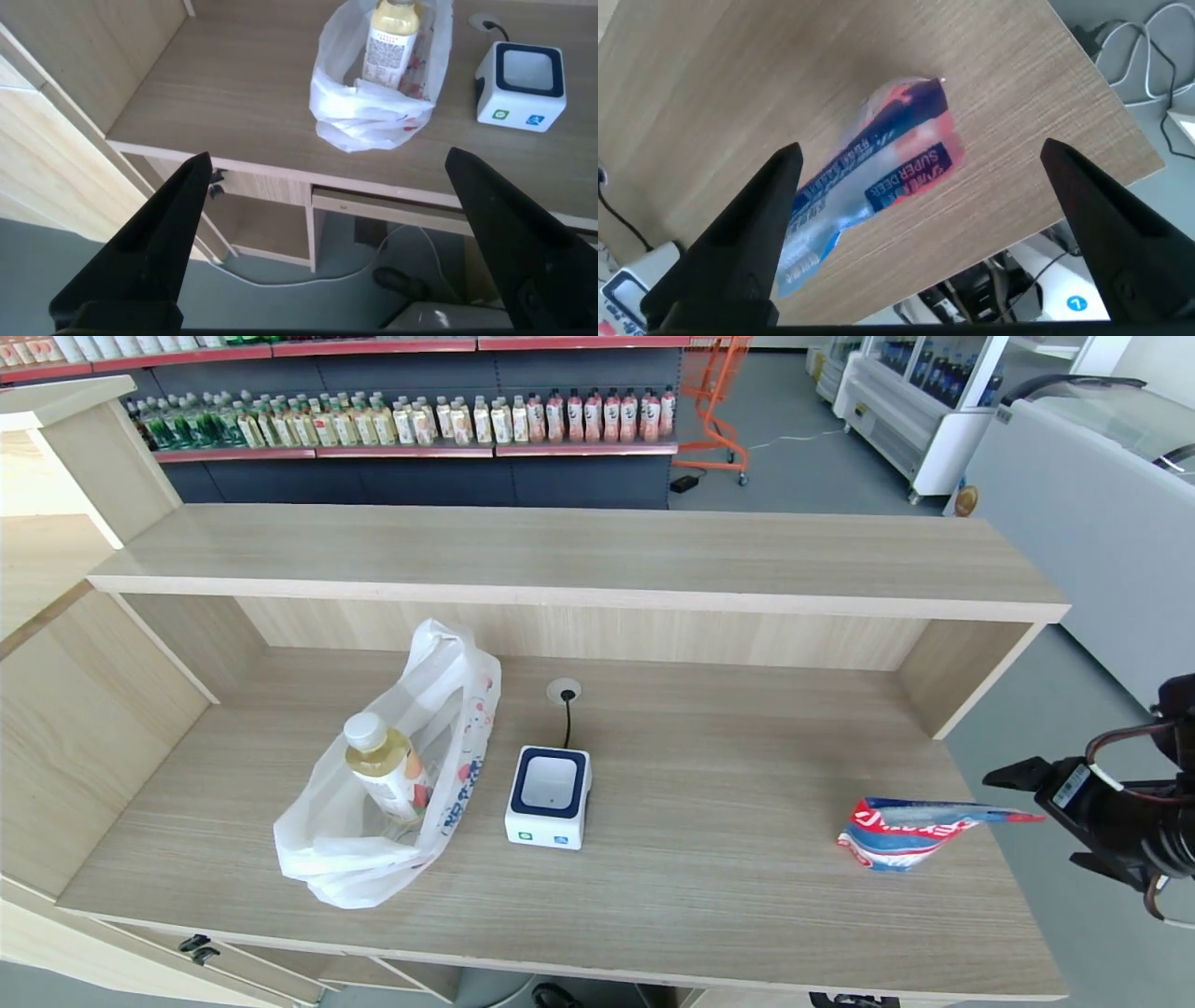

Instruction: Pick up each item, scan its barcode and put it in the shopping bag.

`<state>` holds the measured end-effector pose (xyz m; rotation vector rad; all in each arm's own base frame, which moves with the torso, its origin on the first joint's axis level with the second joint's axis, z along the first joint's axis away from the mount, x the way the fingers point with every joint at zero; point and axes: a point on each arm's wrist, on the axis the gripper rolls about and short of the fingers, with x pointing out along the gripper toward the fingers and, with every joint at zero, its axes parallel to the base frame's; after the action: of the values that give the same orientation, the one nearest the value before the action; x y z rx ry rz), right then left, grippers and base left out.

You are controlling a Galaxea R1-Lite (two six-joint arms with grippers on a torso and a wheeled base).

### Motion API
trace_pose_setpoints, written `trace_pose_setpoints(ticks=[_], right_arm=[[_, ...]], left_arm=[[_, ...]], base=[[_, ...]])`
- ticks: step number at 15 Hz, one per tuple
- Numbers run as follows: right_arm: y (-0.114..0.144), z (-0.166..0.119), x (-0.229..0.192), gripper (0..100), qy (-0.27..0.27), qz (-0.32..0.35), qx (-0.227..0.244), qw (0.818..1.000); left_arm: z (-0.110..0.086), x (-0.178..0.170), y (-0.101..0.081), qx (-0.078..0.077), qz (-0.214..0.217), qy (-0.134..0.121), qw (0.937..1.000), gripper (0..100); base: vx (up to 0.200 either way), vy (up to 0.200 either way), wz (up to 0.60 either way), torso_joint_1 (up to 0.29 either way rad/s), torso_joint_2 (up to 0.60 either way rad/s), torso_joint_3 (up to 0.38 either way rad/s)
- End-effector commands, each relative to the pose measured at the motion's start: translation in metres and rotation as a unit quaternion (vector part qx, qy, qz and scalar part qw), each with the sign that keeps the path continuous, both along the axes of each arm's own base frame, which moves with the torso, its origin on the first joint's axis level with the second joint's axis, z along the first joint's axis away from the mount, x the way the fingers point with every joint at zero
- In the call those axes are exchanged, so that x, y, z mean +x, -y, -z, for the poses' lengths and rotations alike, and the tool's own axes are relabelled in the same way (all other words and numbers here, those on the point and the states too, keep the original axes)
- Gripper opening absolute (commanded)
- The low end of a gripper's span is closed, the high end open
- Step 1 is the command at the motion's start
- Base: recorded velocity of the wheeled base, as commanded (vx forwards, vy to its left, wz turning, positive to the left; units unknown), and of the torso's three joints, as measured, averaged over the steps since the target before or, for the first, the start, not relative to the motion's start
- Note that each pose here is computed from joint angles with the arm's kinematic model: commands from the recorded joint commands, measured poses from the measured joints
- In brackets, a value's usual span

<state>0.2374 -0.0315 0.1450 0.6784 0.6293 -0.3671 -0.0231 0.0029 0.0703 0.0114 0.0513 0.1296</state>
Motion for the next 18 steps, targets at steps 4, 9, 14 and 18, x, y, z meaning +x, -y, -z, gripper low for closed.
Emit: trace_pose_setpoints(ticks=[4, 9, 14, 18], right_arm=[[-0.021, 0.054, 0.052, 100, -0.02, -0.065, -0.024, 0.997], [-0.035, 0.078, 0.068, 0, -0.029, -0.089, -0.03, 0.995], [-0.037, 0.073, 0.075, 0, -0.016, -0.122, -0.079, 0.989], [-0.039, 0.042, 0.071, 0, 0.051, -0.176, -0.129, 0.975]], left_arm=[[0.0, 0.0, 0.0, 0.001, 0.0, 0.0, 1.0, 100], [0.0, 0.0, 0.0, 0.001, 0.0, 0.0, 1.0, 100], [0.0, 0.0, 0.0, 0.001, 0.0, 0.0, 1.0, 100], [0.0, 0.0, 0.0, 0.001, 0.0, 0.0, 1.0, 100]], base=[[0.0, 0.0, 0.0, 0.0, 0.0, 0.0], [0.0, 0.0, 0.0, 0.0, 0.0, 0.0], [0.0, 0.0, 0.0, 0.0, 0.0, 0.0], [0.0, 0.0, 0.0, 0.0, 0.0, 0.0]])
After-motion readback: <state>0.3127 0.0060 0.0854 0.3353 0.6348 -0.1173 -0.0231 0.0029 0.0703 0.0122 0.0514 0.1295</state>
